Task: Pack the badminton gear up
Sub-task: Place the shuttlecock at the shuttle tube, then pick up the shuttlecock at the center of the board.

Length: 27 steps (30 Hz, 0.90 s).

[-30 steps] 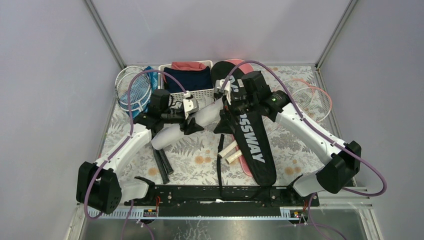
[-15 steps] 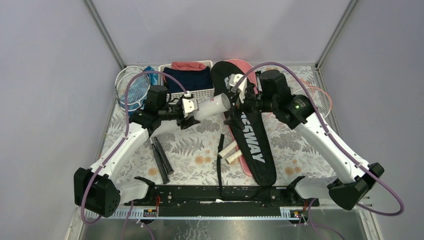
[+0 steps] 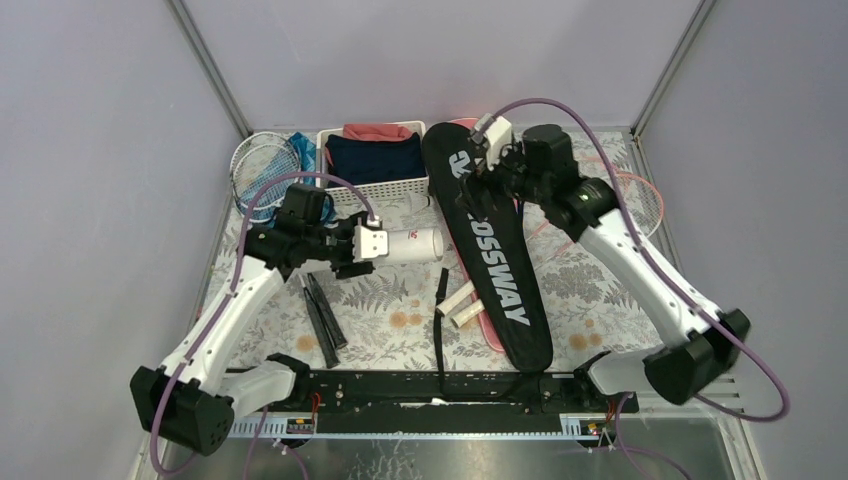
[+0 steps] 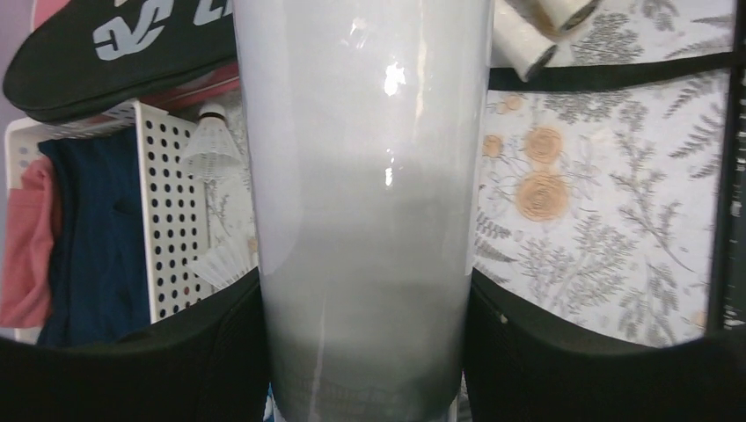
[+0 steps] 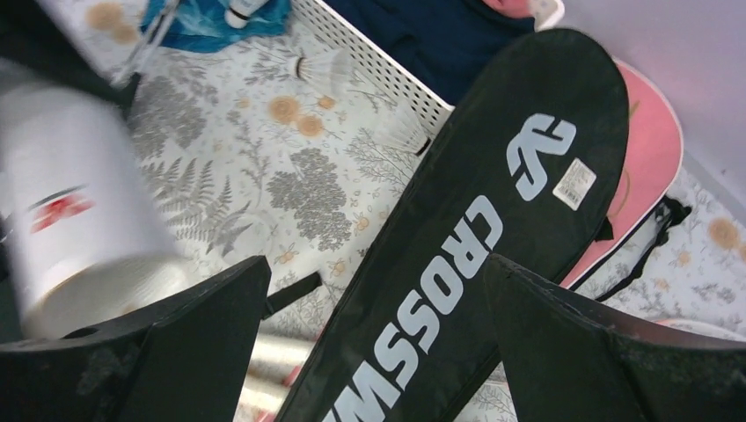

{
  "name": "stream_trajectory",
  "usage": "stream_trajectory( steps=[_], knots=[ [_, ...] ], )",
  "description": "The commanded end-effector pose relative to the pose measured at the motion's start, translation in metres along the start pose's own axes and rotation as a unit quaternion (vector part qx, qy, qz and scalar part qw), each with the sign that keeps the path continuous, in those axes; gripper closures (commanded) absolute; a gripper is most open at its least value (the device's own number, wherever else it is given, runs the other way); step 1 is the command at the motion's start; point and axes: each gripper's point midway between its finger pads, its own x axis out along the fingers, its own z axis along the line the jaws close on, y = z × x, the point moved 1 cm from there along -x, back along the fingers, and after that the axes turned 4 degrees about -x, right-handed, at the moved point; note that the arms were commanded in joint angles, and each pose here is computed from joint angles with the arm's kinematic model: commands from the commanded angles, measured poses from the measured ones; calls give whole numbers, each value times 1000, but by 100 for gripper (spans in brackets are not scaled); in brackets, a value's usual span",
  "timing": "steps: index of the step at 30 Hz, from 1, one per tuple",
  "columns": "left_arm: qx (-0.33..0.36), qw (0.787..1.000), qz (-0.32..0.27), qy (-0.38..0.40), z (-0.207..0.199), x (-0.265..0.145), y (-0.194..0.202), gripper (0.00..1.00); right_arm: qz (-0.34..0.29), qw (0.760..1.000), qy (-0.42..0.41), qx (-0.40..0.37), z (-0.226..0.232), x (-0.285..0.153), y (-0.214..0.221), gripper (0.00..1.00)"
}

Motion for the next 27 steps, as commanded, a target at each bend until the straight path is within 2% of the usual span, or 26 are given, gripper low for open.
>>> stream_trajectory(
  steps=[1, 7, 17, 22, 27],
  knots=[
    [-18, 1000, 4, 12, -23, -18, -4, 43, 25, 997, 53, 48, -28, 42, 12, 0],
    [-57, 998, 13, -3, -41, -26, 4, 43, 82, 992, 54, 81, -37, 108, 39, 3],
    [-59, 998, 8, -13, -60, -43, -2, 42, 137, 989, 55, 33, -16, 199, 60, 5],
    [-56, 998, 4, -20, -62, -47, -4, 42, 165, 984, 63, 0, -4, 230, 76, 10],
    [-55, 998, 3, -19, -61, -47, -5, 41, 194, 977, 81, -29, -2, 250, 95, 20]
  ],
)
